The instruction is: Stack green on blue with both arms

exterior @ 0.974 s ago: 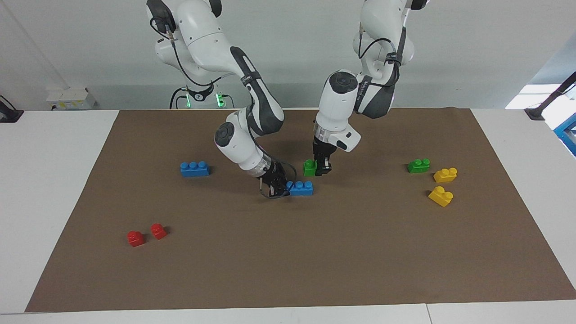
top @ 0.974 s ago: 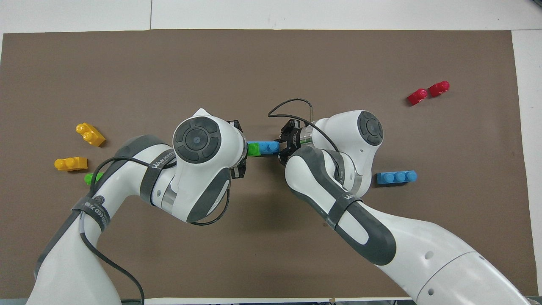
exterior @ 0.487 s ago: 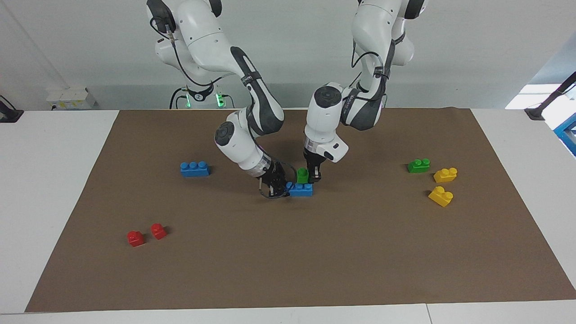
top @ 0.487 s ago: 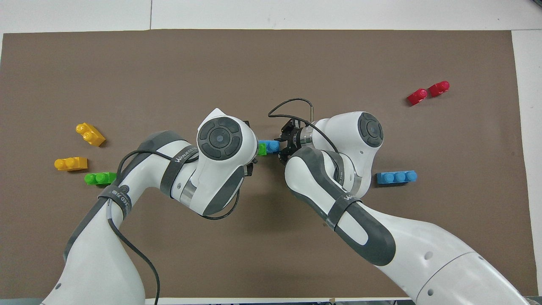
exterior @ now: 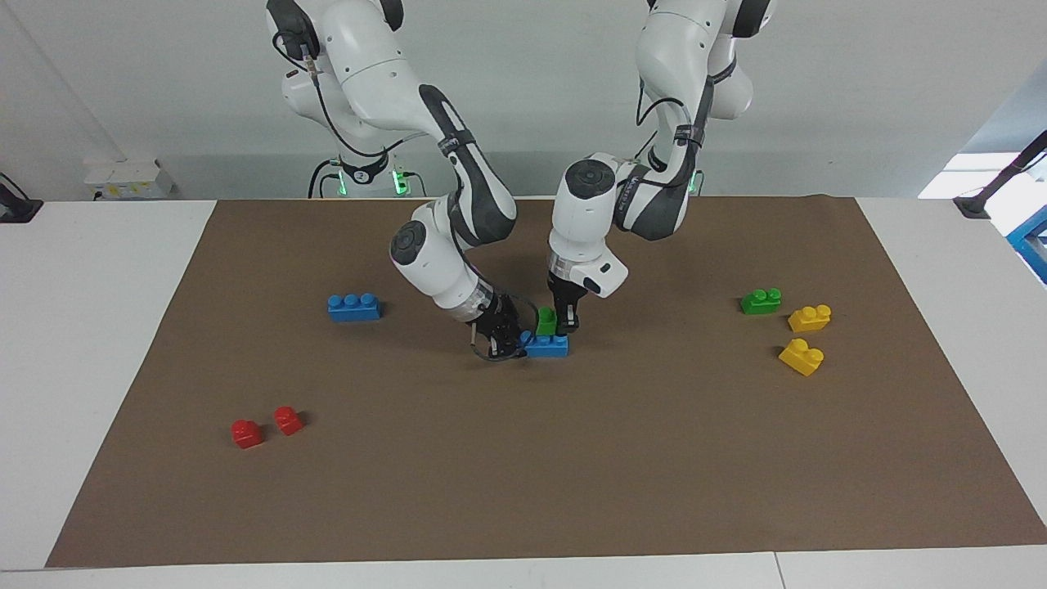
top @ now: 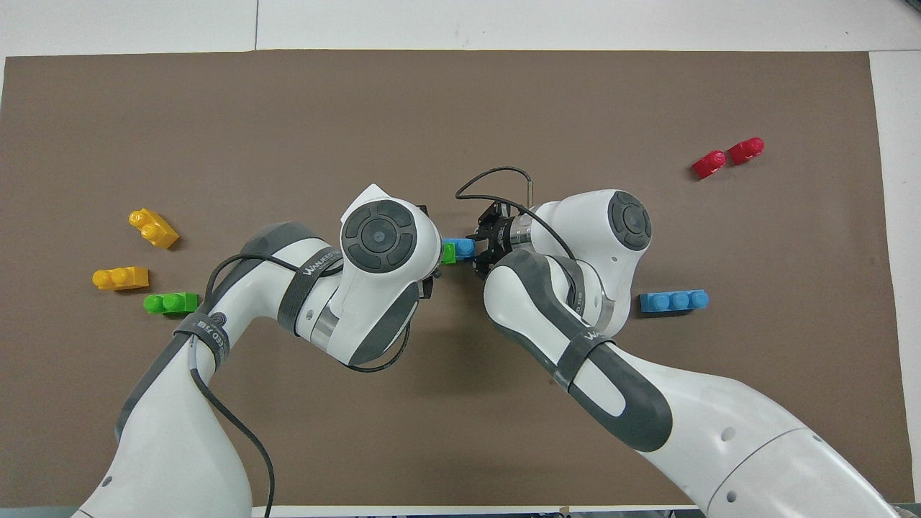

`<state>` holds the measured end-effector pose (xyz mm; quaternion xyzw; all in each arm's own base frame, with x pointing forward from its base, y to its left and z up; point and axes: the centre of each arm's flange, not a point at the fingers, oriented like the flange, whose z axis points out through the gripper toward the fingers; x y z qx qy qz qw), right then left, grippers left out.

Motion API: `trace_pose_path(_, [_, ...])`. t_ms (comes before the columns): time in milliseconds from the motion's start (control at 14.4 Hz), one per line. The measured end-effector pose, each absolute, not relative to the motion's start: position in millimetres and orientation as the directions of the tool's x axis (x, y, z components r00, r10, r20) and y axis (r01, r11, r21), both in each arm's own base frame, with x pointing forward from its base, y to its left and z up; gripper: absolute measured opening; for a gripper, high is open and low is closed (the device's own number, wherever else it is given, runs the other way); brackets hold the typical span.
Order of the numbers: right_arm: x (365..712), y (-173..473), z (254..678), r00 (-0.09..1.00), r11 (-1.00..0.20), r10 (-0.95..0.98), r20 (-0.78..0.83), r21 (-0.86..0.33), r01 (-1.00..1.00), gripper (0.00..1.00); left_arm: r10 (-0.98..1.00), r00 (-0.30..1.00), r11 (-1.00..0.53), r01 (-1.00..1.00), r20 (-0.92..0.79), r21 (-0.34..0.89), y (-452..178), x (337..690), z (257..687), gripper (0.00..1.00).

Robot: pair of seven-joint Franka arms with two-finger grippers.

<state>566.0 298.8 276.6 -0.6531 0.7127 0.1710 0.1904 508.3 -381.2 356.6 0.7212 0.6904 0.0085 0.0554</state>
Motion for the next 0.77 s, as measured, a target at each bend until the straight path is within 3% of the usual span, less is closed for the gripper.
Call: trace_pose_path(766, [564.2, 299.5, 276.8, -0.072, 0.091, -0.867, -0.493, -0.015, -0.996, 0.35, 0.995, 0.080, -0.071, 0.988, -0.057, 0.136, -387.8, 509.0, 354.7, 0.34])
